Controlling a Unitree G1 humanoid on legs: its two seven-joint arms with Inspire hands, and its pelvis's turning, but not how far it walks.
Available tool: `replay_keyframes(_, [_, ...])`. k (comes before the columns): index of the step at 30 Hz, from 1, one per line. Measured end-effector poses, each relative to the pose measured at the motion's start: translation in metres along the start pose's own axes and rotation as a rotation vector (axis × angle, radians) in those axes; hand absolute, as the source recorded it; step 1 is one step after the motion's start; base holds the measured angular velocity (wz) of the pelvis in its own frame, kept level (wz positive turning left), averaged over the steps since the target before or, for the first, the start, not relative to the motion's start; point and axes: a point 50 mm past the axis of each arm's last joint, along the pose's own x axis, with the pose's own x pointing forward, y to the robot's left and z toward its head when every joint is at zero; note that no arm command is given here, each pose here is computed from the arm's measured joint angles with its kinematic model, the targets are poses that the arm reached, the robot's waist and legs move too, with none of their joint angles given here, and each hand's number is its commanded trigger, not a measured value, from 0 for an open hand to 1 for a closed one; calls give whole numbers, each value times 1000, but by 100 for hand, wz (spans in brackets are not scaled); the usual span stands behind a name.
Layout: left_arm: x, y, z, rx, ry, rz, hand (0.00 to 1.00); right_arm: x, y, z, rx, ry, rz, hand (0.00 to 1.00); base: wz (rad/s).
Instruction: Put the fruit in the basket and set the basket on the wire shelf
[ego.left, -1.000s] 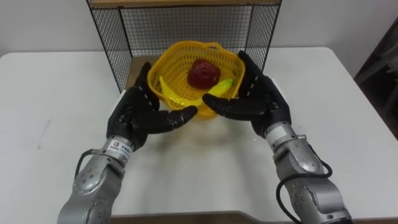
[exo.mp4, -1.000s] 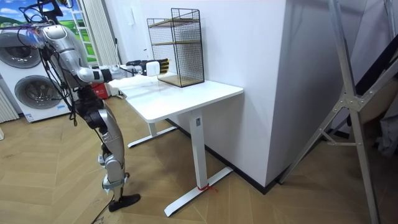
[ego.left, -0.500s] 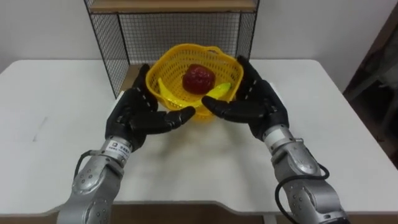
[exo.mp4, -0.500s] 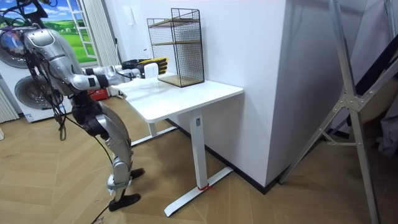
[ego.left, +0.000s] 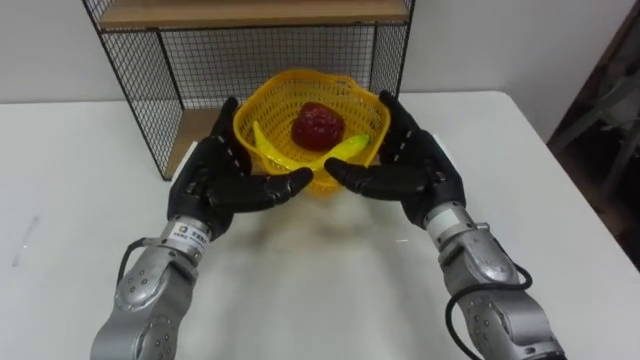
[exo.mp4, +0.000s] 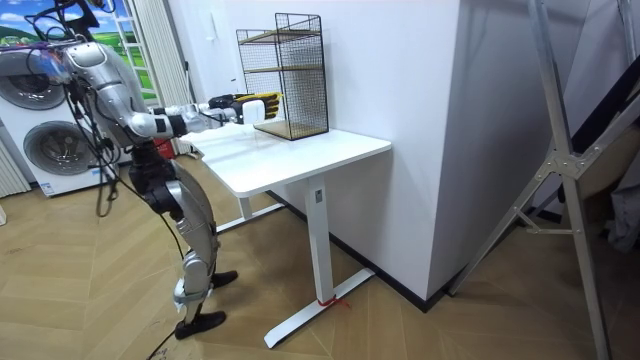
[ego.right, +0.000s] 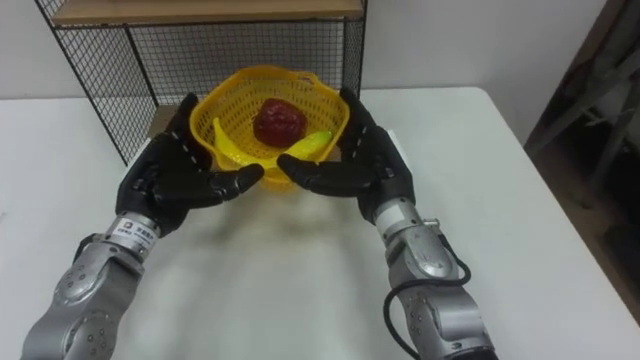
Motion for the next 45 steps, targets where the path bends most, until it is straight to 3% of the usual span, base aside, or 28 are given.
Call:
replay_keyframes(32, [9,-4,2,-21,-15,29,0,13,6,15,8,-53,-9,0,4])
replay_keyframes(38, [10,-1,-6,-24,37,54,0,20,7,13,6,-17,-35,0,0])
replay_keyframes(45, [23,6,-21,-27,158,80,0,37,3,14,-40,45,-58,0,2])
